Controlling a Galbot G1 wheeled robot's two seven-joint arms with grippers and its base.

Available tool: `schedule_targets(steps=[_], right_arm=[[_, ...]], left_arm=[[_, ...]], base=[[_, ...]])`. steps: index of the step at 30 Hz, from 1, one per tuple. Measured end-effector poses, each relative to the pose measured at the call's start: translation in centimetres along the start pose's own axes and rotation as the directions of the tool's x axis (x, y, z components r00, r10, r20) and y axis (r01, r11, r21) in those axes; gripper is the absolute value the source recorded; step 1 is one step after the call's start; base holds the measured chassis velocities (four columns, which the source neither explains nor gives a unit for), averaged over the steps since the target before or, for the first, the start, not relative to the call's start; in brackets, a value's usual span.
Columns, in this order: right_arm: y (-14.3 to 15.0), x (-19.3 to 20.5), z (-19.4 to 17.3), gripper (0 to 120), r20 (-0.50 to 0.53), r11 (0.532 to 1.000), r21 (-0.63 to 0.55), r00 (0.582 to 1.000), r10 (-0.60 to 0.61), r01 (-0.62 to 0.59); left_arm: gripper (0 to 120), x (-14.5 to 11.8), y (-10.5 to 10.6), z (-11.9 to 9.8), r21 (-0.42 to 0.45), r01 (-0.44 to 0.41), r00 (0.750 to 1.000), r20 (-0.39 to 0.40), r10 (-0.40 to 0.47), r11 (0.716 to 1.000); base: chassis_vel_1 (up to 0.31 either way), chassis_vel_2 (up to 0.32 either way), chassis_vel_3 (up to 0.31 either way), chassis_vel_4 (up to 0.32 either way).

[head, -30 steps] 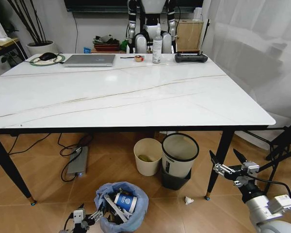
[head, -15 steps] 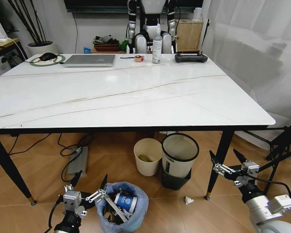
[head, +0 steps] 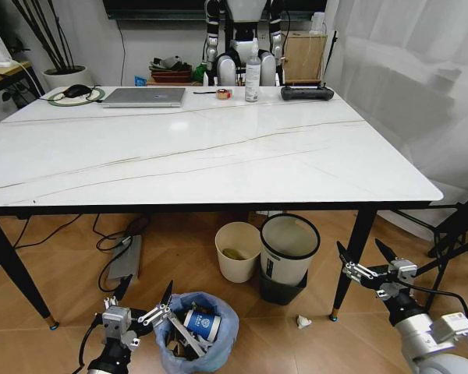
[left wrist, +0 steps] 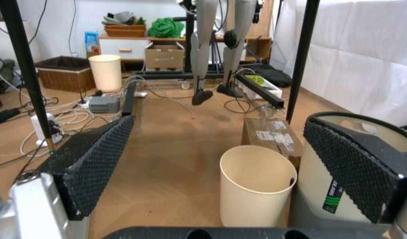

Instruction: Pick up the trash bin and place the trash from the table into it.

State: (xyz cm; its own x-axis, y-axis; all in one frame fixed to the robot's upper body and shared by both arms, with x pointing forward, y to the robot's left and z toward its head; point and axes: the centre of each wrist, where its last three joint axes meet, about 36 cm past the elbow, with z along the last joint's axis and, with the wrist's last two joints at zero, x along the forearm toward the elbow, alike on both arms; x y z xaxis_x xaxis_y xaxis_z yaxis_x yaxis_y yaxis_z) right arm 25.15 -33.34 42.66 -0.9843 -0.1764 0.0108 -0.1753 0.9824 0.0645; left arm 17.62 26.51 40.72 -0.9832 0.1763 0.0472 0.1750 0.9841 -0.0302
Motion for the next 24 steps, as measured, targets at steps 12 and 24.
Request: schedule_targets(steps=[12,24], right_arm=[[0.0,0.0,0.0,100,0.0,1.0,0.0,1.0,0.0,0.0],[0.0,0.0,0.0,100,0.0,1.0,0.0,1.0,0.0,0.0]], left_arm=[[100,-0.01,0.01,0.1,0.002,0.001,1.0,-0.003,-0.001,1.0],[100,0.0,0.02,0.14,0.002,0.002,1.0,-0.004,-0.002,1.0]], base=[[0.0,0.0,0.0,0.0],[0.0,0.0,0.0,0.0]])
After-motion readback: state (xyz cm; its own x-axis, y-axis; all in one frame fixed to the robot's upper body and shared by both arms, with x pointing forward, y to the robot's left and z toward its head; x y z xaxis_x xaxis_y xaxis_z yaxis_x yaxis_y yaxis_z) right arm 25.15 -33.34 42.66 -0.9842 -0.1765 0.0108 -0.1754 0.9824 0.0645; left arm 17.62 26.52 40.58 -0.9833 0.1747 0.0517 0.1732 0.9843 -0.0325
